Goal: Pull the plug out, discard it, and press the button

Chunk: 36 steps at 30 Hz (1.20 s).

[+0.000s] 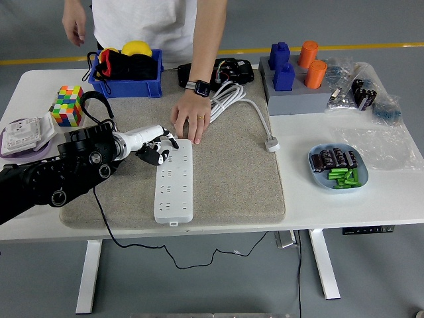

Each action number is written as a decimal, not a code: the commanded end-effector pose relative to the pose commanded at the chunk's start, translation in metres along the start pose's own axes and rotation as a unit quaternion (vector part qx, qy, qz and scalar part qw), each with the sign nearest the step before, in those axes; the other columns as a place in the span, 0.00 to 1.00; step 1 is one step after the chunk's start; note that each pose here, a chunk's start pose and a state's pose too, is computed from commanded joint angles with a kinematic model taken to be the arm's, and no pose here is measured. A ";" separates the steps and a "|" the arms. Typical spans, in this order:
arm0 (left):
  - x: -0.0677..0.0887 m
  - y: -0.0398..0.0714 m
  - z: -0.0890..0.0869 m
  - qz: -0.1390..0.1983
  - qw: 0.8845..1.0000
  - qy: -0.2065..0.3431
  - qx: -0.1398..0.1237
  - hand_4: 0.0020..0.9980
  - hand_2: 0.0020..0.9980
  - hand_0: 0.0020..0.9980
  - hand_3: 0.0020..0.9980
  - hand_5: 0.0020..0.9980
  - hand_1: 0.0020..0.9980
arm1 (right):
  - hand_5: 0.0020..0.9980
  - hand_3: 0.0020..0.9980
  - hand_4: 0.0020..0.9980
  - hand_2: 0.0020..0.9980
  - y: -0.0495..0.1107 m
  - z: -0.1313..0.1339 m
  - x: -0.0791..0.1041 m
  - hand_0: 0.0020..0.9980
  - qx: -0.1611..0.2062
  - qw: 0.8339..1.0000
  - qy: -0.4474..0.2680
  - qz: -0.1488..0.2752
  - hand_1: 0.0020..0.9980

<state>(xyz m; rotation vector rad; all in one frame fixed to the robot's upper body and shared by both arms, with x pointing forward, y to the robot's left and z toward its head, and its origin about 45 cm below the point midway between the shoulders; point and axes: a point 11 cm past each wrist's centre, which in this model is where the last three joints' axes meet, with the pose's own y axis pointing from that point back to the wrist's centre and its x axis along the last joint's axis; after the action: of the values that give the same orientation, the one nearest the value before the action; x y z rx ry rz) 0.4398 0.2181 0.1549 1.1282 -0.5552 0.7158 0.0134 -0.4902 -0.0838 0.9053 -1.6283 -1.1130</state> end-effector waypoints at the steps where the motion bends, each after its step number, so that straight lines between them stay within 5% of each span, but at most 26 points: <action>1: -0.001 0.000 0.000 -0.001 1.000 -0.001 0.000 0.32 0.14 0.00 0.69 0.00 0.04 | 0.66 0.67 0.76 0.67 0.000 0.000 0.000 0.73 0.000 1.000 0.000 0.000 0.68; 10: 0.007 0.004 0.004 0.007 1.000 -0.004 -0.011 0.32 0.14 0.00 0.69 0.00 0.04 | 0.66 0.67 0.76 0.67 0.000 -0.002 -0.001 0.73 0.002 1.000 -0.001 0.000 0.68; 21: 0.019 0.017 0.020 0.038 0.994 0.068 -0.076 0.32 0.14 0.00 0.68 0.00 0.04 | 0.66 0.67 0.76 0.67 0.000 0.003 -0.003 0.73 -0.001 1.000 -0.003 -0.003 0.68; 26: 0.033 0.030 0.021 0.088 0.982 0.113 -0.123 0.32 0.14 0.00 0.68 0.00 0.04 | 0.66 0.67 0.76 0.67 -0.001 0.003 -0.005 0.73 -0.002 1.000 -0.003 -0.005 0.68; 27: 0.036 0.033 0.019 0.097 0.980 0.122 -0.126 0.55 0.23 0.09 0.70 0.00 0.12 | 0.66 0.67 0.76 0.67 -0.001 0.003 -0.005 0.73 -0.002 1.000 -0.003 -0.004 0.68; 32: 0.050 0.047 0.005 0.127 0.971 0.157 -0.128 0.55 0.23 0.09 0.70 0.00 0.12 | 0.66 0.67 0.76 0.67 -0.001 0.002 -0.004 0.73 -0.001 1.000 -0.004 -0.003 0.68; 33: 0.053 0.051 0.001 0.135 0.969 0.159 -0.130 0.72 0.51 0.37 0.79 0.07 0.50 | 0.66 0.67 0.76 0.67 -0.001 0.003 -0.004 0.73 -0.001 1.000 -0.004 -0.003 0.68; 36: 0.062 0.062 -0.010 0.154 0.963 0.175 -0.134 0.72 0.51 0.37 0.79 0.07 0.50 | 0.66 0.67 0.76 0.67 -0.001 0.002 -0.005 0.73 -0.001 1.000 -0.005 -0.004 0.68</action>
<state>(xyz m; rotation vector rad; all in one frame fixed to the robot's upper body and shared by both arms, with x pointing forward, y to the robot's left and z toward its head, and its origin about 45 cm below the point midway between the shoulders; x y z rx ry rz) 0.4342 0.2575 0.2332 0.6485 -0.5115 1.0505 0.0129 -0.4849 -0.0863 0.9081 -1.6323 -1.1259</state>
